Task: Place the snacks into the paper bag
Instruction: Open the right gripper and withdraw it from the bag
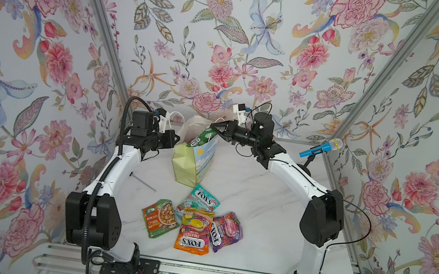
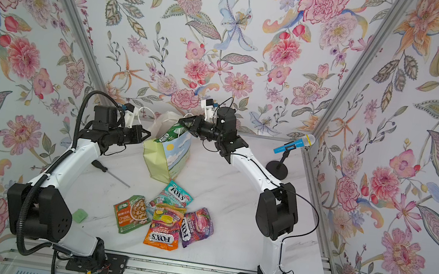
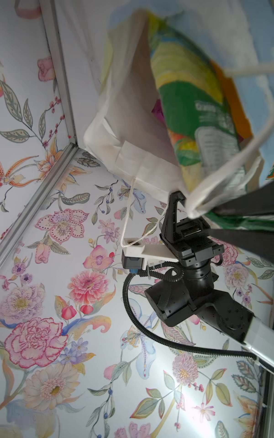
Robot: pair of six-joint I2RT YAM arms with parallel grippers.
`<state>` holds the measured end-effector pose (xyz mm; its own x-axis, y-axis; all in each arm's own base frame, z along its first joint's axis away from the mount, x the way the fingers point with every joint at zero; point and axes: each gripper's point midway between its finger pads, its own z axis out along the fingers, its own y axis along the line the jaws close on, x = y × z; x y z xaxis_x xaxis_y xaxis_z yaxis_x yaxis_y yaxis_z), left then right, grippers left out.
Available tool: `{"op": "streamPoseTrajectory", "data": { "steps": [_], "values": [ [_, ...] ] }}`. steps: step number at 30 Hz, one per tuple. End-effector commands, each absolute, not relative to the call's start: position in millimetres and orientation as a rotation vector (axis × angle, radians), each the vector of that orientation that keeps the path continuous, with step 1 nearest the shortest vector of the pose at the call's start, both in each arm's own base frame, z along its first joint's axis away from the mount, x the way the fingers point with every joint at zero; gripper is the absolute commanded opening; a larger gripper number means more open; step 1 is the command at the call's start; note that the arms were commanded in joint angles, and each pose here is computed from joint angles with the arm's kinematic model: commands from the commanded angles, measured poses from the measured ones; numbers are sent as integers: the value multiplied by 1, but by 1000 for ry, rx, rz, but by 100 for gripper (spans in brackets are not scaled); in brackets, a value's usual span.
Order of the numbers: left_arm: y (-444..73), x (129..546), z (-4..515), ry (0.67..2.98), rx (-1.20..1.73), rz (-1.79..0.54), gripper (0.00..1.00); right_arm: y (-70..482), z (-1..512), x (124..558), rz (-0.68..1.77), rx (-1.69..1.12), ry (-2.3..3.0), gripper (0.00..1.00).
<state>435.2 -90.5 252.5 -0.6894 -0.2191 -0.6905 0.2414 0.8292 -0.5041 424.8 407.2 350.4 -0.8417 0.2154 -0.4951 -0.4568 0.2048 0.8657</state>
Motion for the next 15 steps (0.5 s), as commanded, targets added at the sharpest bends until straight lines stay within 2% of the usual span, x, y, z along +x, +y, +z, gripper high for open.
{"op": "streamPoseTrajectory", "data": {
  "steps": [1, 3, 4, 8, 15],
  "values": [
    [-88, 431, 253, 2226, 16, -717, 0, 403, 372, 432, 1678, -232, 1905, 36],
    [-88, 431, 253, 2226, 17, -715, 0, 398, 380, 437, 1671, -226, 1891, 50],
    [-88, 431, 252, 2230, 16, -716, 0, 395, 384, 438, 1666, -226, 1883, 51],
    [-87, 430, 253, 2226, 17, -713, 0, 388, 390, 438, 1609, -229, 1887, 56],
    [-88, 430, 255, 2223, 19, -715, 0, 367, 376, 420, 1498, -209, 1921, 56]
  ]
}}
